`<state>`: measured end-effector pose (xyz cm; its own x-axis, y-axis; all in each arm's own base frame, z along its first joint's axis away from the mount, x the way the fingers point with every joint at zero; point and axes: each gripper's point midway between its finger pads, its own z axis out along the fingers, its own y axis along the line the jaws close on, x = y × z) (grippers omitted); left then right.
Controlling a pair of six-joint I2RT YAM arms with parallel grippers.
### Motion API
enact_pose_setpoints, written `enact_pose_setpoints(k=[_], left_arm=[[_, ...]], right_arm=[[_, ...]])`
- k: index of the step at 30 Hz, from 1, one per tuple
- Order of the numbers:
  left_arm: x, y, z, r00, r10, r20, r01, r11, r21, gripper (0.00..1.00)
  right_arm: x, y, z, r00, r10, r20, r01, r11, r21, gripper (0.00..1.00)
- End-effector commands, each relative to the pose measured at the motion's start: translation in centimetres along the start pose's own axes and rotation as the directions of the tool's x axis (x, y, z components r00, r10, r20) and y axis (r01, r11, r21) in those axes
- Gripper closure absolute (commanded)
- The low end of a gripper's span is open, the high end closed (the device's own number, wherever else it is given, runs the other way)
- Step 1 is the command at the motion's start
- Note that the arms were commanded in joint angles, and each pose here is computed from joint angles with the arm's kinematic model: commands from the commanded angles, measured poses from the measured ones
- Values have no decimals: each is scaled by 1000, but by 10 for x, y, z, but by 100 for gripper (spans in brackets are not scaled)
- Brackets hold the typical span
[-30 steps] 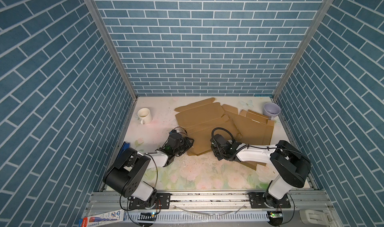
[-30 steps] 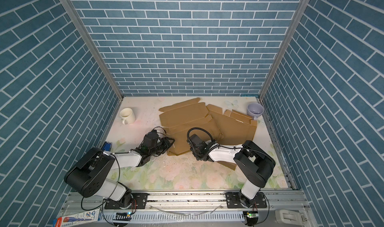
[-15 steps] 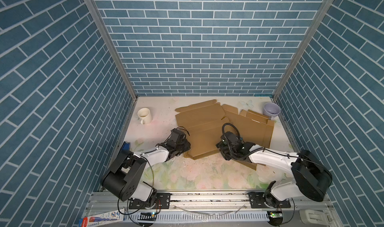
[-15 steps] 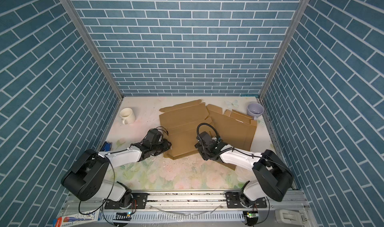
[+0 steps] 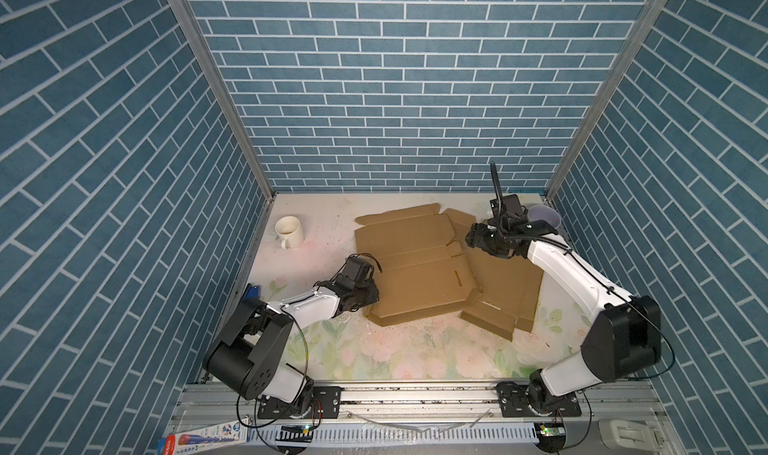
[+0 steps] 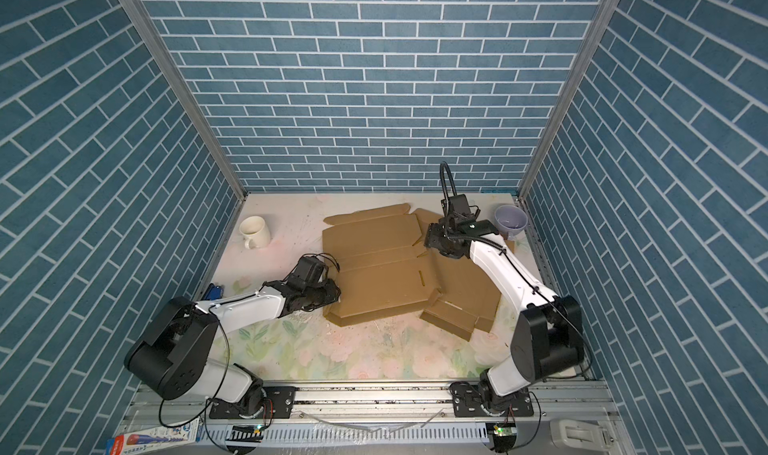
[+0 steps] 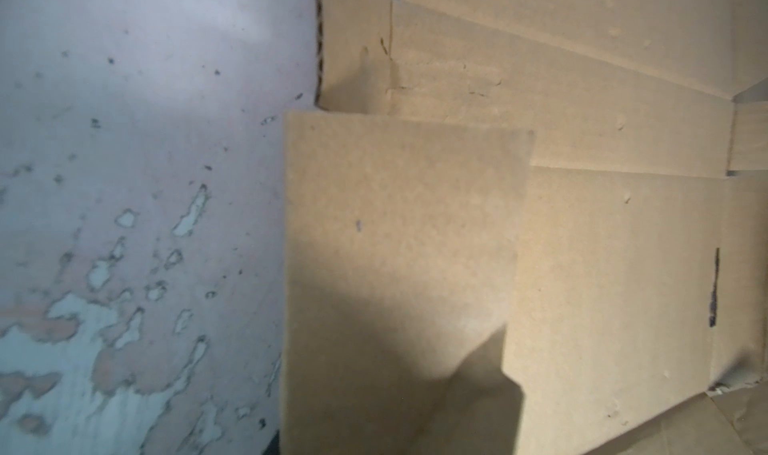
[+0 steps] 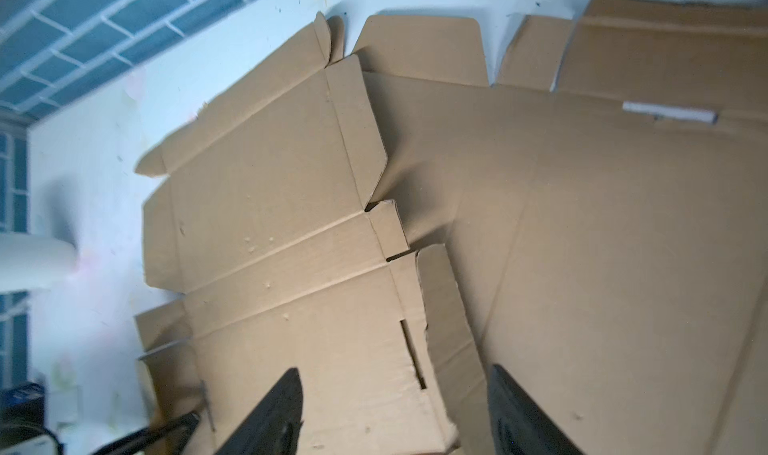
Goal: Fold the paper box
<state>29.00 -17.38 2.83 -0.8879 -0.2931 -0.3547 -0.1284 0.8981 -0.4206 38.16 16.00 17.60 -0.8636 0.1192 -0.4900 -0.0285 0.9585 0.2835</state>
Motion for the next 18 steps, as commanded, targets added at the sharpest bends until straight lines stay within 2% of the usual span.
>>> enact_pose_setpoints(k=[1, 4, 7, 12, 18], left_arm=[[-5, 0, -6, 999, 41, 0, -41, 999, -17, 57], [-6, -2, -8, 998, 57, -2, -57, 998, -14, 57], [-7, -3, -8, 998, 70, -6, -70, 998, -8, 57], [-6, -4, -9, 993, 115, -27, -115, 993, 16, 58], [-8, -8, -8, 981, 176, -76, -172, 984, 53, 61]], right_arm=[[23, -14, 19, 958, -217, -187, 228, 973, 40, 28], [24, -13, 38, 949, -219, -227, 231, 972, 31, 28], [11, -11, 58, 956, -213, -200, 222, 975, 23, 28], [-28, 8, 87, 976, -137, -167, 113, 983, -145, 28], [-60, 6, 124, 979, -40, -199, -24, 951, -307, 29]])
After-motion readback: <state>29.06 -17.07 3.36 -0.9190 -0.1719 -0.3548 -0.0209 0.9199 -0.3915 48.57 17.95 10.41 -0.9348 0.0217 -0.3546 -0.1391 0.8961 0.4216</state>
